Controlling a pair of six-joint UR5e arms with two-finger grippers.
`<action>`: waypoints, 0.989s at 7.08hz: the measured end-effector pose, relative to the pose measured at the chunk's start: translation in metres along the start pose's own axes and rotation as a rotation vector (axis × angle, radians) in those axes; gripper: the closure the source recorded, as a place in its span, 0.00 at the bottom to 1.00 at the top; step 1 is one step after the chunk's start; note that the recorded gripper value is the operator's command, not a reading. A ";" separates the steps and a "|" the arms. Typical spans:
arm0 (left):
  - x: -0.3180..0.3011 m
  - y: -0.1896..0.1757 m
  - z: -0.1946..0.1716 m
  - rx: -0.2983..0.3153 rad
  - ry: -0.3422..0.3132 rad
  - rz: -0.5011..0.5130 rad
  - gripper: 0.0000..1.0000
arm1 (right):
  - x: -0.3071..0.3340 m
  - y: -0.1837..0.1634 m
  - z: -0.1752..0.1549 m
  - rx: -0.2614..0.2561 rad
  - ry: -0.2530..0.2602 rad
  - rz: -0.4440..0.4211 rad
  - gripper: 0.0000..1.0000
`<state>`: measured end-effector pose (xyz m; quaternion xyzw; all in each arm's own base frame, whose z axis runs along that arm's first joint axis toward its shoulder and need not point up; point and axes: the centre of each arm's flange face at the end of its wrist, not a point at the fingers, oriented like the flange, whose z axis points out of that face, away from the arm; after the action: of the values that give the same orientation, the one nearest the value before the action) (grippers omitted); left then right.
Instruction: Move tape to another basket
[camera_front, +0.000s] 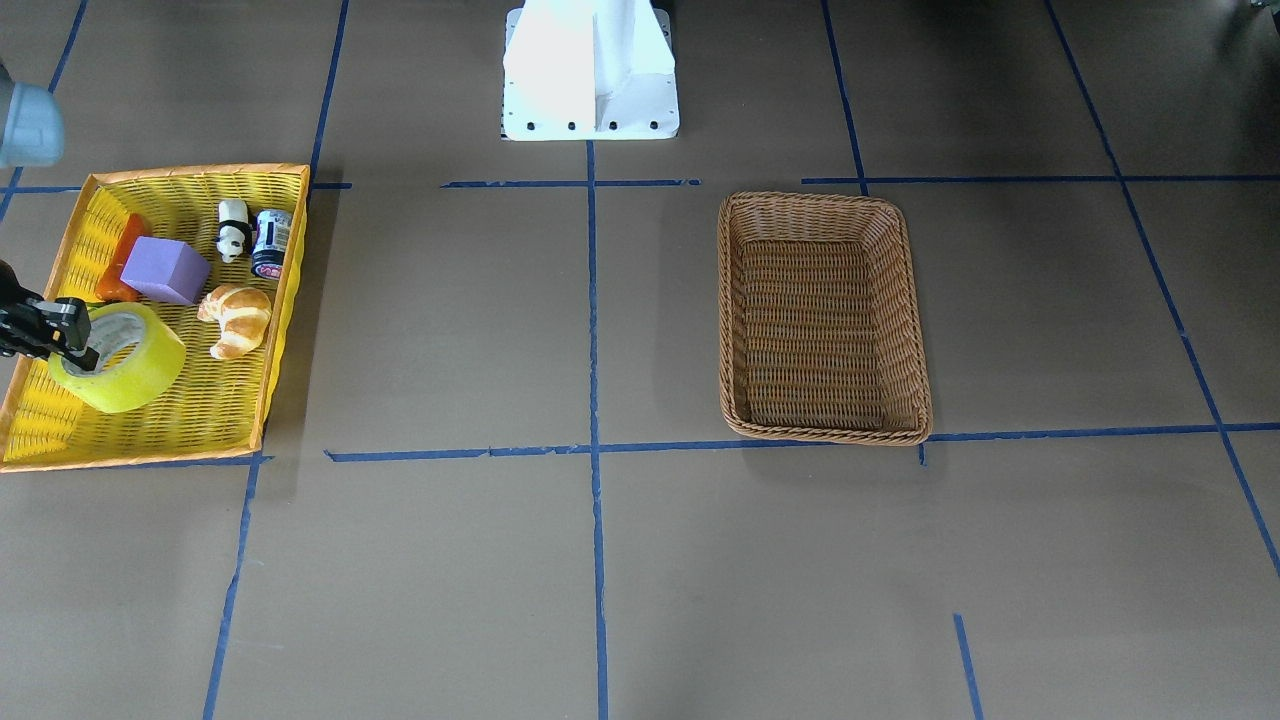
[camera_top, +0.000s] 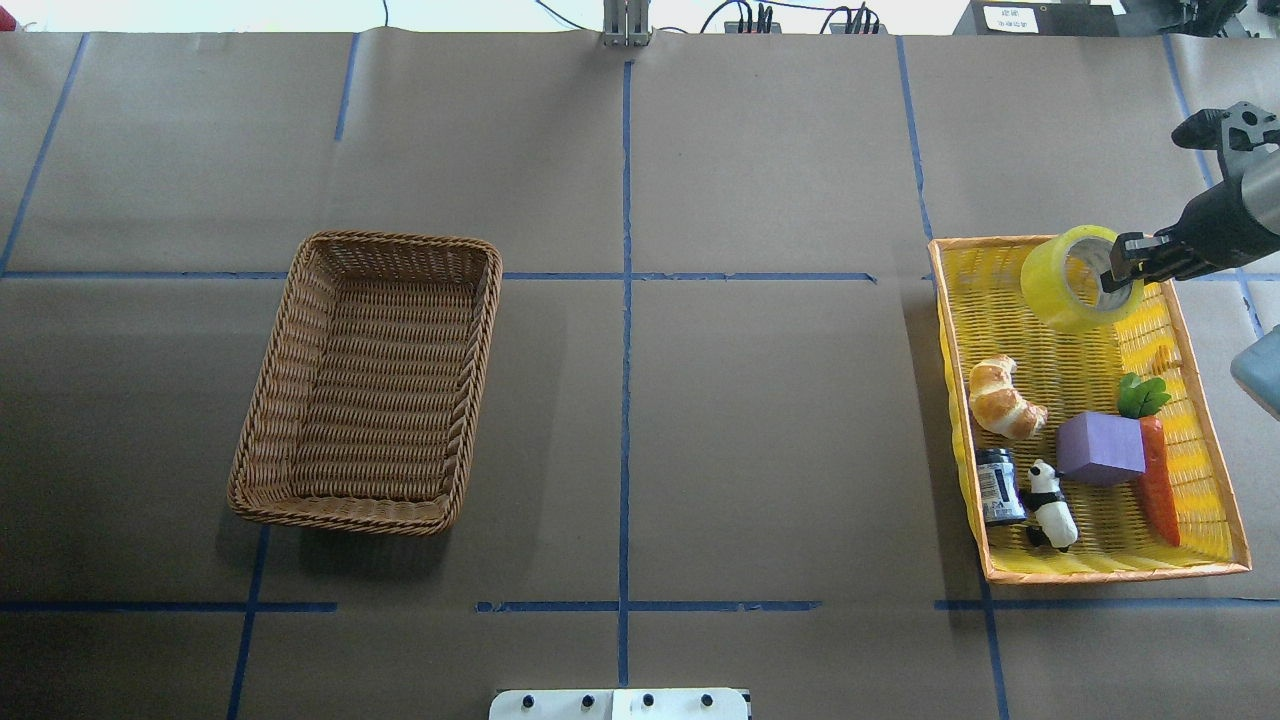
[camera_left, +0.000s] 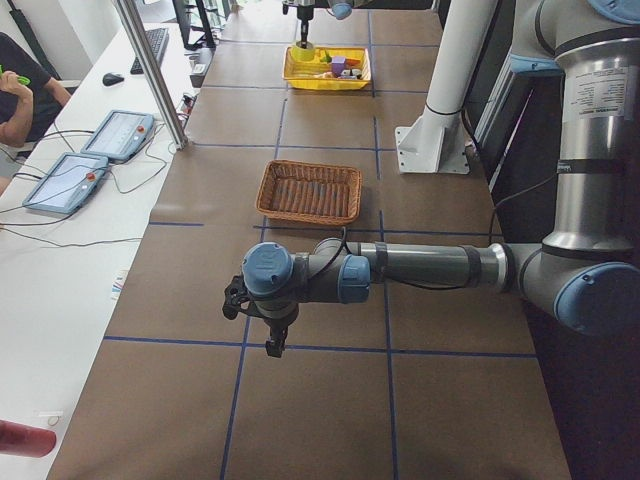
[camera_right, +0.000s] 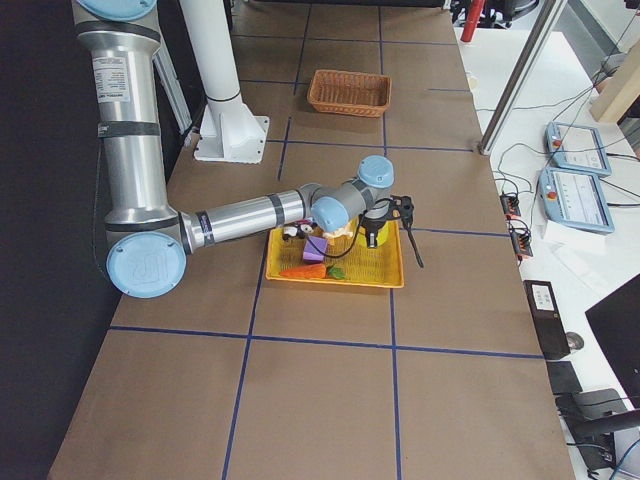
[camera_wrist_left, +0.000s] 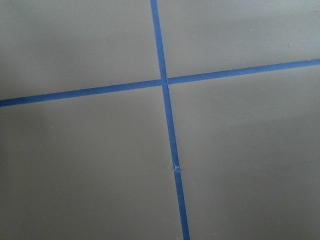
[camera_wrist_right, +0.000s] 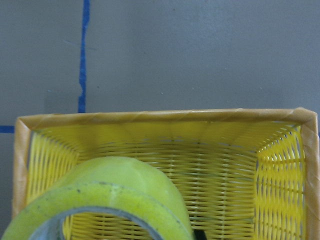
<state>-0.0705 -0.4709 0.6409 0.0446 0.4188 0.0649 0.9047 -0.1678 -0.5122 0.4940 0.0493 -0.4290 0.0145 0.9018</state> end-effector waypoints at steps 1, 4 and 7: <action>0.009 -0.003 -0.007 0.014 -0.002 0.020 0.00 | -0.013 -0.002 -0.015 0.015 -0.031 0.028 1.00; 0.094 -0.023 -0.020 0.048 0.087 0.030 0.00 | -0.121 -0.013 -0.037 0.012 -0.158 0.197 1.00; 0.197 -0.035 0.000 0.078 0.209 -0.089 0.00 | -0.223 0.014 -0.071 -0.027 -0.286 0.333 1.00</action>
<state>0.0590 -0.4746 0.4883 0.0543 0.5145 0.0126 0.8557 -0.2549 -0.4874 0.2778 -0.0324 -0.5551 0.1503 0.8175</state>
